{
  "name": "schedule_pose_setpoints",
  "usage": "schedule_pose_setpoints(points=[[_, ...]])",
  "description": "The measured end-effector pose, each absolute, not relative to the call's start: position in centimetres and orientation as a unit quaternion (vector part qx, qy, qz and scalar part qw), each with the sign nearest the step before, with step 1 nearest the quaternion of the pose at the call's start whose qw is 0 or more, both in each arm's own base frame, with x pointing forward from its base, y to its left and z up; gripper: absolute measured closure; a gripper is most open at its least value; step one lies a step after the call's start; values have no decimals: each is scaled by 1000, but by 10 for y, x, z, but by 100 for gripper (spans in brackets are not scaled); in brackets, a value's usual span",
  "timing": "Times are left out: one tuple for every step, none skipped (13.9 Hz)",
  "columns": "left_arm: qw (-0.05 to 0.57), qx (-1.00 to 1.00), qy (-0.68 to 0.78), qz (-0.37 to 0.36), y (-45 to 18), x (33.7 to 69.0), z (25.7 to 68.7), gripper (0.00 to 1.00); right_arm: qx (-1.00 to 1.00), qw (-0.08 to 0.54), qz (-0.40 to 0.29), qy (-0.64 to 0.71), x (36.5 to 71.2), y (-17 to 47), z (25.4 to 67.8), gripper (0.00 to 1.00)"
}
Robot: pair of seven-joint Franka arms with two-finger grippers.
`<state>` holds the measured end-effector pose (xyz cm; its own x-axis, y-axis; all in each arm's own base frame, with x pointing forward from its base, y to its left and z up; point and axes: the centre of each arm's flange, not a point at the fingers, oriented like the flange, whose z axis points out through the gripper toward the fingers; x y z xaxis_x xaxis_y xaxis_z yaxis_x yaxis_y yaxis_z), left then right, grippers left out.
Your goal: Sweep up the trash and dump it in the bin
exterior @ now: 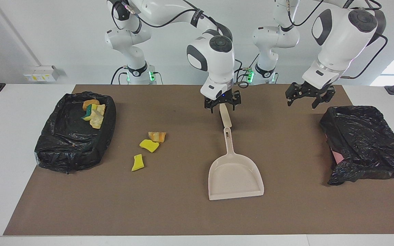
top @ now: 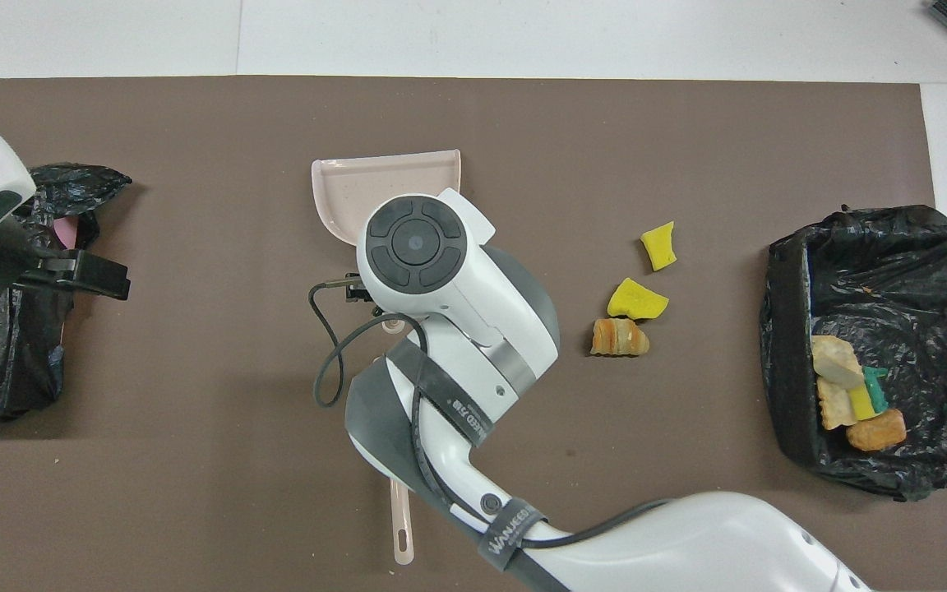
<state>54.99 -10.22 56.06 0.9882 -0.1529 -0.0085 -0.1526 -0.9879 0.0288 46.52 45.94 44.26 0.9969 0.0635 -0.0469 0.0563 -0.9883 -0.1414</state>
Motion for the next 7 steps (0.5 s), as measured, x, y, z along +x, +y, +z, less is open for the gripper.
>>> schedule_pose_setpoints(points=[[14, 997, -74, -1, -113, 550, 554, 0, -996, 72, 28, -40, 439, 464, 434, 0], [15, 998, -68, 2, -125, 550, 546, 0, -996, 72, 24, -52, 411, 467, 424, 0], [16, 998, -60, 6, -138, 552, 537, 0, -995, 69, 22, -65, 382, 467, 412, 0], [16, 999, -50, 8, -154, 554, 526, 0, -995, 63, 22, -79, 355, 467, 400, 0], [18, 999, -41, 12, -169, 557, 516, 0, -994, 57, 23, -93, 333, 468, 391, 0], [20, 999, -32, 17, -184, 560, 506, 0, -992, 54, 23, -107, 314, 470, 382, 0], [21, 999, -24, 21, -196, 562, 498, 0, -992, 53, 21, -116, 301, 471, 372, 0]])
